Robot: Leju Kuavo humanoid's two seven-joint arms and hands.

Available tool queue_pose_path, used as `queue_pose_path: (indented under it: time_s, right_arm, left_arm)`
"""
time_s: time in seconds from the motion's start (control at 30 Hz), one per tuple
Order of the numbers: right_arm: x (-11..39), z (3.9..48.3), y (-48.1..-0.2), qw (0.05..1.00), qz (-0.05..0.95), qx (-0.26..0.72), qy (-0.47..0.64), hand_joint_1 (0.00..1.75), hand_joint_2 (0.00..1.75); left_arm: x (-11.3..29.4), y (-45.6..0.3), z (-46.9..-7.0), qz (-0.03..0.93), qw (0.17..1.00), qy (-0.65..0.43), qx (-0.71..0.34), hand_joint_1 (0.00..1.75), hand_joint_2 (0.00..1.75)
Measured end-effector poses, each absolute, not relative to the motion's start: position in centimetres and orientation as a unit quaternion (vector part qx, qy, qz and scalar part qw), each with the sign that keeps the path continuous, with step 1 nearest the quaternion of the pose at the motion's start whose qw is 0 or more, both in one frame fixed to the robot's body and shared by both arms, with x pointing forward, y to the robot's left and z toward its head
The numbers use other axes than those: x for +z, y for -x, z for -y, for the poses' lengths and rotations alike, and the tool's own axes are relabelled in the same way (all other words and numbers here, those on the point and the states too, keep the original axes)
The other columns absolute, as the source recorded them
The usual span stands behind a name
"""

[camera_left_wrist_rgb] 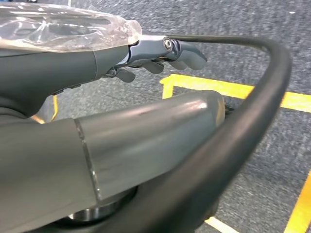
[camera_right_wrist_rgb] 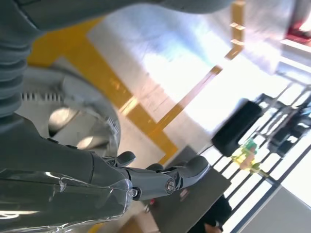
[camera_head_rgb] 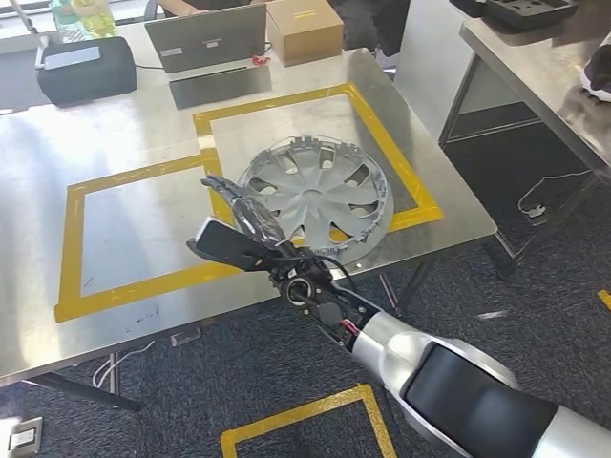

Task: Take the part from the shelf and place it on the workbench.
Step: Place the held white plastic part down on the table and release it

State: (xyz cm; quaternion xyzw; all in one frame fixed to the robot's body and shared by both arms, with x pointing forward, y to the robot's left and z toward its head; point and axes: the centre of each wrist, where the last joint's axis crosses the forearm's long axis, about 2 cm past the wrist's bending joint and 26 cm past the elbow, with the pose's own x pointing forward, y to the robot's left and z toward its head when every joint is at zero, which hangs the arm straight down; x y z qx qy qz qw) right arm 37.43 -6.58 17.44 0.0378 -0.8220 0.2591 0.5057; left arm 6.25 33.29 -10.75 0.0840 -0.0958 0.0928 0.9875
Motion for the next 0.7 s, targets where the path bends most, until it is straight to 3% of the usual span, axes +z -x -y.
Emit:
queue_pose_path:
  time_s: [0.23,0.37,0.7]
  right_arm:
    - [17.4,10.1,-31.7,0.453,0.871,0.148,-0.116,0.00,1.75]
    - [18.6,12.4,-29.7,0.418,0.892,0.108,-0.129,0.00,0.00]
    - [21.1,15.6,-26.6,0.360,0.920,0.067,-0.140,0.00,0.00]
  left_arm:
    - [-10.8,-5.6,-33.5,0.077,0.987,-0.094,0.105,0.00,0.00]
    - [-10.8,-5.6,-33.7,0.074,0.987,-0.098,0.105,0.00,0.00]
    - [-10.7,-5.7,-34.2,0.069,0.986,-0.106,0.107,0.00,0.00]
